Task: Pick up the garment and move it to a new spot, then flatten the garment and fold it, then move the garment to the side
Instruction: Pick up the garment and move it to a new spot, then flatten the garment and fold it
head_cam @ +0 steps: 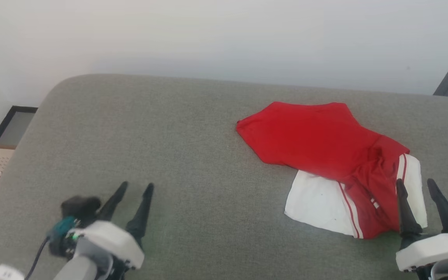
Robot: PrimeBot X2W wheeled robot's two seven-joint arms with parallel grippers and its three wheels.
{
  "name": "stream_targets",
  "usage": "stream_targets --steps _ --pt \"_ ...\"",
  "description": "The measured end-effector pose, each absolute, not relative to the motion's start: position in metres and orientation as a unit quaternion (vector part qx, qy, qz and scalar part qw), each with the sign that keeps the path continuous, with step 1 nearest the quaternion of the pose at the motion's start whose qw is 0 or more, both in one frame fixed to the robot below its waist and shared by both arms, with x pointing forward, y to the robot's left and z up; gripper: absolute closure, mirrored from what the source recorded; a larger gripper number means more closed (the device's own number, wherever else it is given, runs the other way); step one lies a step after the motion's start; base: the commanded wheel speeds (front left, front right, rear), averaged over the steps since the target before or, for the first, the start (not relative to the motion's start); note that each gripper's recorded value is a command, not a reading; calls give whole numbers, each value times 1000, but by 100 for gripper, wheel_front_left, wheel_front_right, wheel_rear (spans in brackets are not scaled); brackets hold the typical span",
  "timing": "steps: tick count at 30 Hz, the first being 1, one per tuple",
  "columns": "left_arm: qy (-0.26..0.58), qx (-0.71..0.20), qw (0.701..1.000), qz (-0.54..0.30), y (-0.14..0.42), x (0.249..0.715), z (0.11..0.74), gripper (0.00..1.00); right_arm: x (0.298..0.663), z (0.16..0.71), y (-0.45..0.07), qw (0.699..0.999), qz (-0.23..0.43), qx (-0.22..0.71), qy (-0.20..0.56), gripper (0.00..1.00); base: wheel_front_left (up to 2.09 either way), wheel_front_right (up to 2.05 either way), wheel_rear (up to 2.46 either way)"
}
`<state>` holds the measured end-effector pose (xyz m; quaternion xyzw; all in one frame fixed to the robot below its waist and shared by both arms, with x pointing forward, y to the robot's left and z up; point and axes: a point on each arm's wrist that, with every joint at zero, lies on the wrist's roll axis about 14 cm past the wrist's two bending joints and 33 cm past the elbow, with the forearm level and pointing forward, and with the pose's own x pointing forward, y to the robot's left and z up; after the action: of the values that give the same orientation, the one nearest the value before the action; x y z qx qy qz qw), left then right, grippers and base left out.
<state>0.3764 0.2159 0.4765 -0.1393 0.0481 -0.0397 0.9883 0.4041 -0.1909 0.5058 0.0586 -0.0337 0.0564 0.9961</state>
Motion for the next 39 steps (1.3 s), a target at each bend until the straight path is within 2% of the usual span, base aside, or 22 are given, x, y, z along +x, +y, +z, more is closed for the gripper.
stream_targets --steps 5,9,15,32,39 --pt "12 -66 998 -13 227 362 489 0 398 511 -199 996 46 57 -42 0 0 0 0" --pt "-16 -48 999 2 227 356 501 0 394 520 -204 996 39 54 -56 0 0 0 0" --pt "-42 -53 998 -13 210 358 513 0 392 538 -213 994 26 56 -86 0 0 0 0" --pt "-27 -49 998 -25 198 365 499 0 390 530 -216 995 11 69 -77 0 0 0 0" --pt "-31 -54 995 -77 164 386 503 0 395 527 -213 994 10 77 -75 0 0 0 0"
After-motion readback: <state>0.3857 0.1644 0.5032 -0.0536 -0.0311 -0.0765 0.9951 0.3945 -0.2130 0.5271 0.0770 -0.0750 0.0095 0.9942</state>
